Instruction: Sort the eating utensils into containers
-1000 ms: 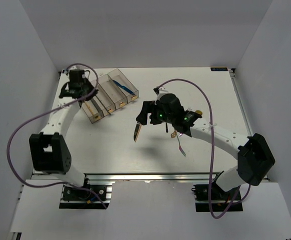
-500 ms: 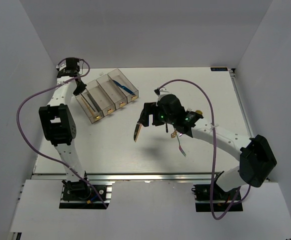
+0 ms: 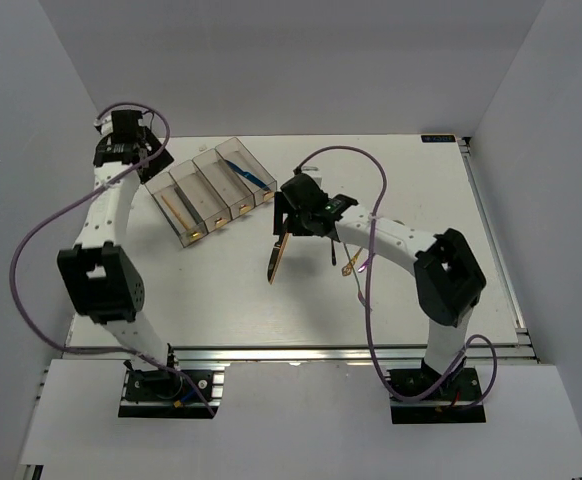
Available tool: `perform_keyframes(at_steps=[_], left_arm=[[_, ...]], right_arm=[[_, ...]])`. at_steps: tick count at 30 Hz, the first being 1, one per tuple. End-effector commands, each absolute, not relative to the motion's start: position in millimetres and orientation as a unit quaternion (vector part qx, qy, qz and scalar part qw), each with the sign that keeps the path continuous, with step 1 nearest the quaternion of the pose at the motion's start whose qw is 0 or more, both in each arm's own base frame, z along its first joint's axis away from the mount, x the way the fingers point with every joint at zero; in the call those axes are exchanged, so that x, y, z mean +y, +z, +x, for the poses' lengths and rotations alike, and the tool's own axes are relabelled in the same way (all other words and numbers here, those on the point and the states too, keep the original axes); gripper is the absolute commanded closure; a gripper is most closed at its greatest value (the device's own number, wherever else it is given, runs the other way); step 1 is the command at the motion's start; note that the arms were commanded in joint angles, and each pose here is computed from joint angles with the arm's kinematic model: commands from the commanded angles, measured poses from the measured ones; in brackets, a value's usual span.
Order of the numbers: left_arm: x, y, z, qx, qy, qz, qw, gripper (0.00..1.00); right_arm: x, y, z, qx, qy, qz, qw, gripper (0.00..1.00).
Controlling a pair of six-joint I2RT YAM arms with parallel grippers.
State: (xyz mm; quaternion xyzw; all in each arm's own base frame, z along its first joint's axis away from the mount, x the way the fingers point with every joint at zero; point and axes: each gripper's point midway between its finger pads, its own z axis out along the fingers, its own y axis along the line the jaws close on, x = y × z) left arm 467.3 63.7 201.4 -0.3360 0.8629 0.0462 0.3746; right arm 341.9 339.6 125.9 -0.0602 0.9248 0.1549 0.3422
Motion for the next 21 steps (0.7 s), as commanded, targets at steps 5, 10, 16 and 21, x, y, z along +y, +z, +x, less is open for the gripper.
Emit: perform_keyframes(at_steps=[5, 10, 16, 21], left_arm=[[48.5, 264.2, 368.5, 0.817, 0.008, -0.285, 0.501, 0.02], [58.5, 228.0, 325.5, 0.812, 0.044, -0.289, 0.506, 0.02], [45.3, 201.4, 322.0, 0.837, 0.02, -0.269, 0.476, 0.02], [44.1, 202.5, 322.2, 0.837, 0.016, -0.266, 0.477, 0.02]], right_arm=[[342.1, 105.8, 367.3, 0.927, 0.114, 0.002, 0.357, 0.34], [348.5, 78.0, 375.7, 0.934, 0.092, 0.005, 0.345, 0.52], [358.4, 55.1, 383.6, 0.942, 0.068, -0.004, 0.329, 0.59], [359.5, 44.3, 380.9, 0.946, 0.053, -0.005, 0.321, 0.59]])
